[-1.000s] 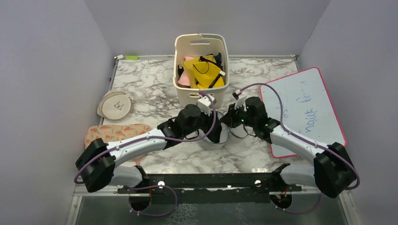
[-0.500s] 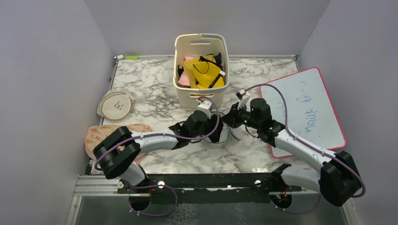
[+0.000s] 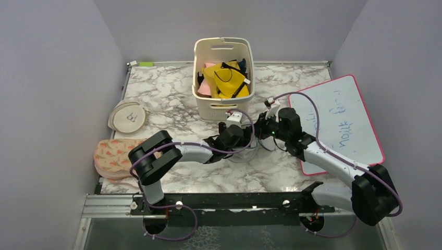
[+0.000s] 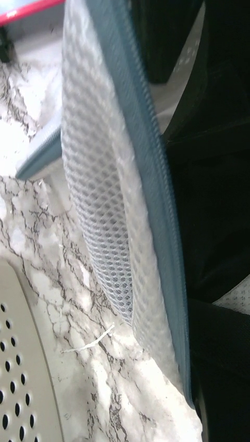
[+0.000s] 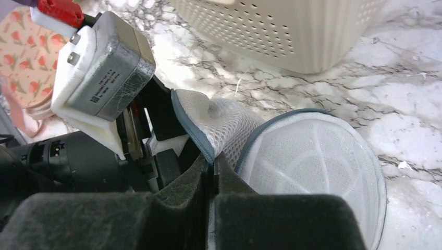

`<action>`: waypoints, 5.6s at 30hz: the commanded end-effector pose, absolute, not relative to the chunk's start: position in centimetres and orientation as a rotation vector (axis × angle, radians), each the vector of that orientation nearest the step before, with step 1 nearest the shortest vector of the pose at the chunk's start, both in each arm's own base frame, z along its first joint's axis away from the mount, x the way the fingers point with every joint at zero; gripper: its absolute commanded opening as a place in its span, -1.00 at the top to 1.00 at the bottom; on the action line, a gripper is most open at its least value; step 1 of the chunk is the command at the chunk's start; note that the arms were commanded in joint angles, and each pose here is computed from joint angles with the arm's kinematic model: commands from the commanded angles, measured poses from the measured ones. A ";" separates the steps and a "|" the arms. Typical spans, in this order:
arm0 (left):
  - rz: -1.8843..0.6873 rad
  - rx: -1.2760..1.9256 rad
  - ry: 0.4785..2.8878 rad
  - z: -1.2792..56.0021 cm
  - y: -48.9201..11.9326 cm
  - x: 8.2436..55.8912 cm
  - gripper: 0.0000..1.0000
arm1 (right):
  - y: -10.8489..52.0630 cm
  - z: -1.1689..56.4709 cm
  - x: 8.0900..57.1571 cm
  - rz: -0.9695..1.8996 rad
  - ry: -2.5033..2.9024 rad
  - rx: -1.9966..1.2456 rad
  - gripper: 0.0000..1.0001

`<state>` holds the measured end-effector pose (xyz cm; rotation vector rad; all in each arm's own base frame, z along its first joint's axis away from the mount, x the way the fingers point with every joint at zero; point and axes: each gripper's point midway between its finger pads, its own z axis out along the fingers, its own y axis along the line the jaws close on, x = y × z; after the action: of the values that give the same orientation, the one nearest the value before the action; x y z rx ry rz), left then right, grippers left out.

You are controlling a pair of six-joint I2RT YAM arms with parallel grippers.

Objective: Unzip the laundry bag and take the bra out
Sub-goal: Pick up the bra from the laundry bag.

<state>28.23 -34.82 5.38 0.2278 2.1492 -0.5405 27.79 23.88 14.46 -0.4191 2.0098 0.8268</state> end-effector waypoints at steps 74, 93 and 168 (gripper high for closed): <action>-1.236 0.477 1.429 22.7 -36.5 21.2 1.00 | 21.9 14.3 25.5 0.746 2.110 -0.355 0.21; -1.329 0.272 1.591 18.3 -34.9 24.0 1.00 | 23.0 17.1 22.6 0.910 2.050 -0.449 -0.10; -1.351 1.020 1.660 17.5 -35.1 21.2 -0.46 | 25.6 19.4 22.0 1.047 1.811 -0.673 0.99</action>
<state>22.09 -33.58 14.99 0.9785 1.7692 -1.2031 22.29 25.22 17.77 -0.6452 1.8706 1.0180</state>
